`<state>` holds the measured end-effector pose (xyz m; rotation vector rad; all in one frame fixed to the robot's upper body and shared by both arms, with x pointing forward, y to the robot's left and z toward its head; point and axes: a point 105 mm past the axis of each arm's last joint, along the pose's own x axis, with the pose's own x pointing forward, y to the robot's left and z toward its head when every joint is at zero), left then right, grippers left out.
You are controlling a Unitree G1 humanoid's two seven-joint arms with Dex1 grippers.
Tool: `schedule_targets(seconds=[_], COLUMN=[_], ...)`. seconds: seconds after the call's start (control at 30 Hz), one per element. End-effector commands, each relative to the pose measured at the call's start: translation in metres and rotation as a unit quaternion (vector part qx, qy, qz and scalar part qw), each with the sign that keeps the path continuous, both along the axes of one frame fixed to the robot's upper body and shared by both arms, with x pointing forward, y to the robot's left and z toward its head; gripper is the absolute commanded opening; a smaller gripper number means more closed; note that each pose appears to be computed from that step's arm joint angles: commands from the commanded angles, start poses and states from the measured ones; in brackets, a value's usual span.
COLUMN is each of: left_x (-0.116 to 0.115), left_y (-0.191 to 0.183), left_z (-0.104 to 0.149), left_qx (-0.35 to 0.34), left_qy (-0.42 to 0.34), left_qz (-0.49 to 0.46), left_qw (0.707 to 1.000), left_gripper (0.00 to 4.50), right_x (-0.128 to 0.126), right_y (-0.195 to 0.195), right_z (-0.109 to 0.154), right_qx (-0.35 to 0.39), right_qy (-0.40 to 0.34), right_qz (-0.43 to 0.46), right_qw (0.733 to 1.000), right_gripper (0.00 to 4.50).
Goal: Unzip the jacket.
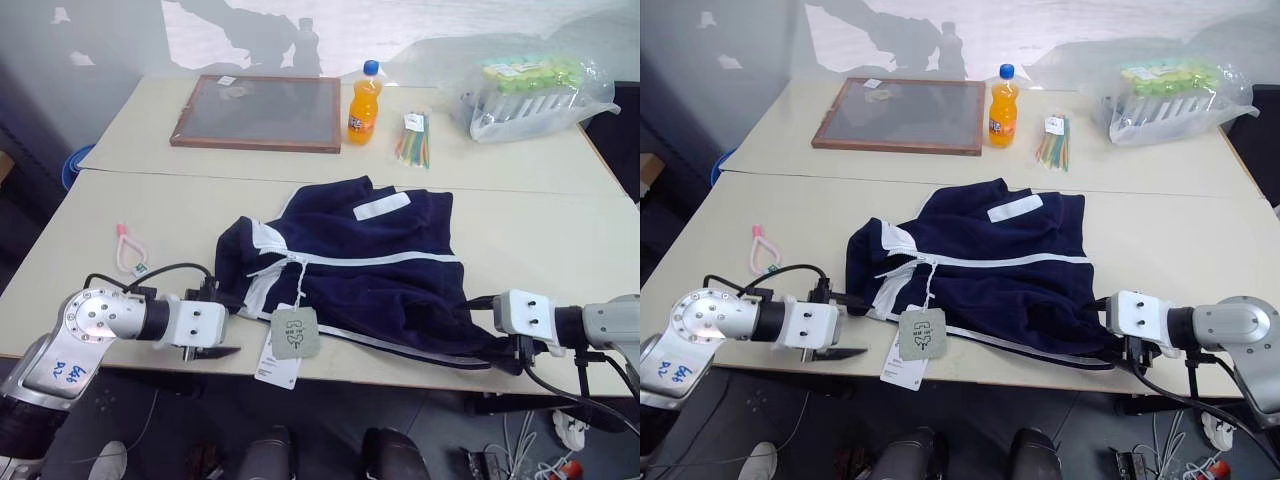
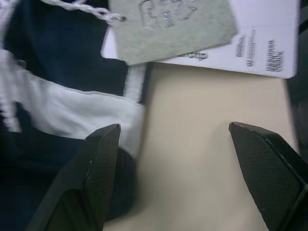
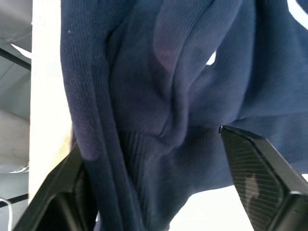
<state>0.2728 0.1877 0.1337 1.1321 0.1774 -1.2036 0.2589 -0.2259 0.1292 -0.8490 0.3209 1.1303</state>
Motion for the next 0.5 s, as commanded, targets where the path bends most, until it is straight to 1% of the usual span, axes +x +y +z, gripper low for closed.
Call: schedule_targets(seconds=[0.03,0.17,0.23,0.3,0.37,0.4,0.5], left_x=[0.019,0.038,0.044,0.046,0.044,0.042,0.036], left_y=[0.007,0.005,0.002,-0.002,-0.005,-0.006,-0.007], left_z=[-0.003,-0.012,-0.012,-0.010,-0.011,-0.011,-0.012], left_qx=[0.029,0.053,0.044,0.031,0.028,0.027,0.024], left_qy=[-0.041,-0.073,-0.077,-0.080,-0.070,-0.066,-0.051], left_qz=[0.013,0.009,0.007,0.007,-0.004,-0.007,-0.016], left_qw=[0.999,0.996,0.996,0.996,0.997,0.997,0.998], left_gripper=[3.71,3.71,3.71,3.31,2.94,2.54,1.71], right_x=[0.003,0.005,0.006,0.006,0.006,0.006,0.007], right_y=[0.003,0.008,0.009,0.010,0.011,0.011,0.010], right_z=[0.003,0.003,0.003,0.003,0.004,0.004,0.006], right_qx=[0.007,0.012,0.014,0.018,0.021,0.022,0.021], right_qy=[-0.008,-0.012,-0.013,-0.009,-0.003,-0.001,0.001], right_qz=[0.004,0.009,0.010,0.011,0.012,0.013,0.013], right_qw=[1.000,1.000,1.000,1.000,1.000,1.000,1.000], right_gripper=[3.71,3.71,3.71,3.71,3.34,3.12,2.16])
